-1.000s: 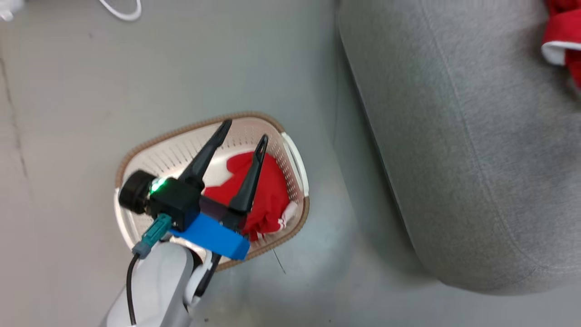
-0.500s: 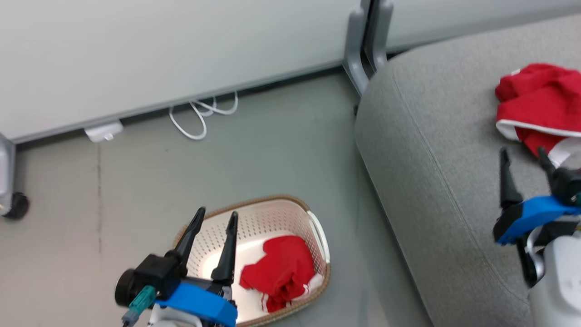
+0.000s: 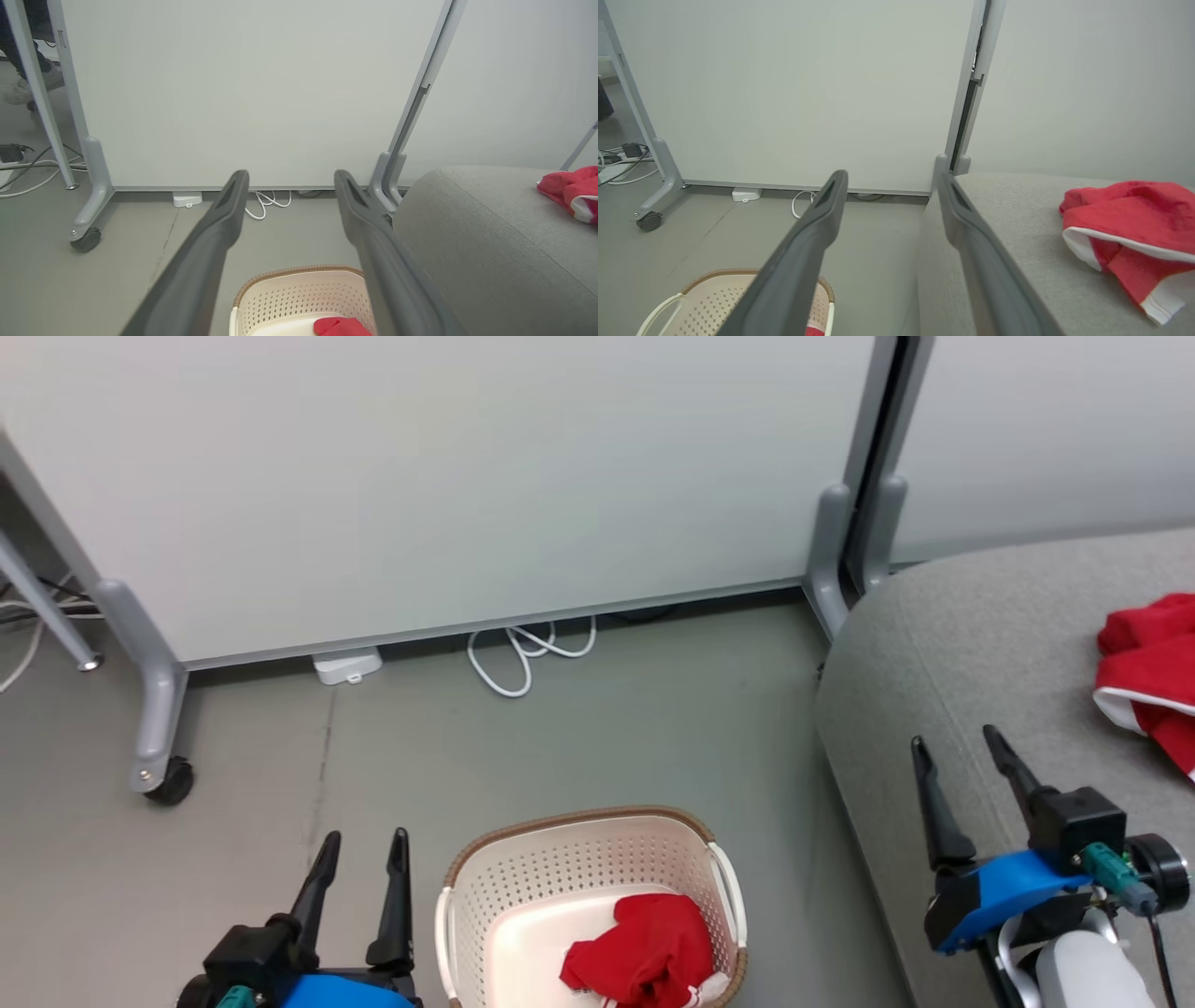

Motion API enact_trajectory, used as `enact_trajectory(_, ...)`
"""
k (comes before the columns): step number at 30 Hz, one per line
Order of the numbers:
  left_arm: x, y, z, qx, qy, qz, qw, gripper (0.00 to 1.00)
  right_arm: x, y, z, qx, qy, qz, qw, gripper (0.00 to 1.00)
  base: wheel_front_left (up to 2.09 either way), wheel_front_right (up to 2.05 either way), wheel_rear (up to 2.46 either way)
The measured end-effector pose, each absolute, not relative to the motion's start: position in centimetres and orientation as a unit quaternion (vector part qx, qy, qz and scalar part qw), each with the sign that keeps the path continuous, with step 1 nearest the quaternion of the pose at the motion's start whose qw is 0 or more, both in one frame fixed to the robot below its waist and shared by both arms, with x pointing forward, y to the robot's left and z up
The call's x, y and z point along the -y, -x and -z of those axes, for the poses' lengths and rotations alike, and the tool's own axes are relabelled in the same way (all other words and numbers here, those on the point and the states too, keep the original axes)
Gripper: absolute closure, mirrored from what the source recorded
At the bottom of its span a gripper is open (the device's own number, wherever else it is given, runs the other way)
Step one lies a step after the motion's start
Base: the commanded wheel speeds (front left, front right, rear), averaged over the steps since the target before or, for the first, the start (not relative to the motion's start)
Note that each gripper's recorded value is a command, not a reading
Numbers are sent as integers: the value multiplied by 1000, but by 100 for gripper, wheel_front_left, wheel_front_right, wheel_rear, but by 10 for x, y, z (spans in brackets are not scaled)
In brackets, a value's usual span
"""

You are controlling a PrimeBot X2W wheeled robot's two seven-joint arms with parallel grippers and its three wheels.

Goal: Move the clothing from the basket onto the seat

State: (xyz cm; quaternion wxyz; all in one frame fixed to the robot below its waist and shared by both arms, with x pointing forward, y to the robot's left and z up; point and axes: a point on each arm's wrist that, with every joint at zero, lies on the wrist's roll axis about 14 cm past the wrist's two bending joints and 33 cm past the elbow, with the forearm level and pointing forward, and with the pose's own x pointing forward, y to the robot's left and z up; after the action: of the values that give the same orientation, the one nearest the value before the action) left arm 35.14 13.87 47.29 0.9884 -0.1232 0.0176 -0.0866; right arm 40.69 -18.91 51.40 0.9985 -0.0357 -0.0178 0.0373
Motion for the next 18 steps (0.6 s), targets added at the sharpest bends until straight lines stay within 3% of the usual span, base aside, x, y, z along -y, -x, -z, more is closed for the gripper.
enact_trajectory(7,-167,-340,-473,-12,120,42,992,0,156,-397,-518,19,21,-77,997,0,0,0,0)
enact_trajectory(18,-175,-337,-470,-14,119,26,992,0,149,-386,-515,10,4,-83,997,0,0,0,0)
